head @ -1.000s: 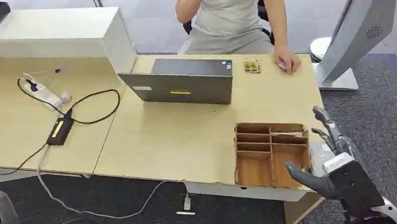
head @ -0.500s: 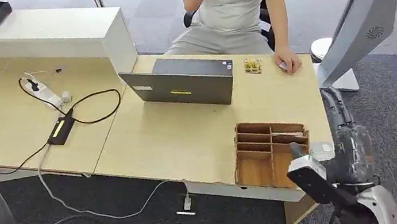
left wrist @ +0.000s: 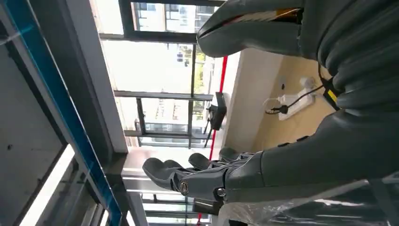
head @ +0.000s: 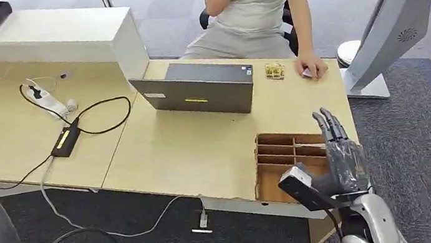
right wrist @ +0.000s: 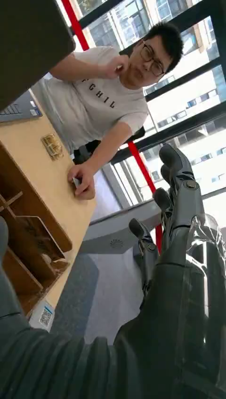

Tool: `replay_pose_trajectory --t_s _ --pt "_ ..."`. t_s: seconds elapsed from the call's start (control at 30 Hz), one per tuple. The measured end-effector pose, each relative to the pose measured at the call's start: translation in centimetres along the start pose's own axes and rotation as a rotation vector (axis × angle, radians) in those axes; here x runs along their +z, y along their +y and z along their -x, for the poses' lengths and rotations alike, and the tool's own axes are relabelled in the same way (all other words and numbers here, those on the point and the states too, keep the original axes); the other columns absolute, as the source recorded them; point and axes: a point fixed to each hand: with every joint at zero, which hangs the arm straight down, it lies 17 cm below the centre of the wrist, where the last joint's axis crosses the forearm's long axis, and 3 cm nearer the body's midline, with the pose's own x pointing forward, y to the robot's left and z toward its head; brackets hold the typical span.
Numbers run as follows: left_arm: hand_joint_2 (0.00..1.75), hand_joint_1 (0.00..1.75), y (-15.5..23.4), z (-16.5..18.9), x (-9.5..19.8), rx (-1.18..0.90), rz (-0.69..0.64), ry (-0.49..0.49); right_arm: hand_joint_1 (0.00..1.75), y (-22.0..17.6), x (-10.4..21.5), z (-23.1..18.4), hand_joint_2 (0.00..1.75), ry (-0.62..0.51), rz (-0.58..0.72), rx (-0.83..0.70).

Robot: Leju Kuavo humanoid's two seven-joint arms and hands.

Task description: Pass the card to the sensor for recognition and then transmit it.

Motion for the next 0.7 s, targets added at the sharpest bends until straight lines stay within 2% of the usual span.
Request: replay_pose_trajectory --t_s 0.7 --pt "1.75 0.00 0.0 -0.8 -0.2 -0.020 -0.007 -0.031 0.00 4.4 -2.3 2.8 1.75 0.050 -0.061 0.062"
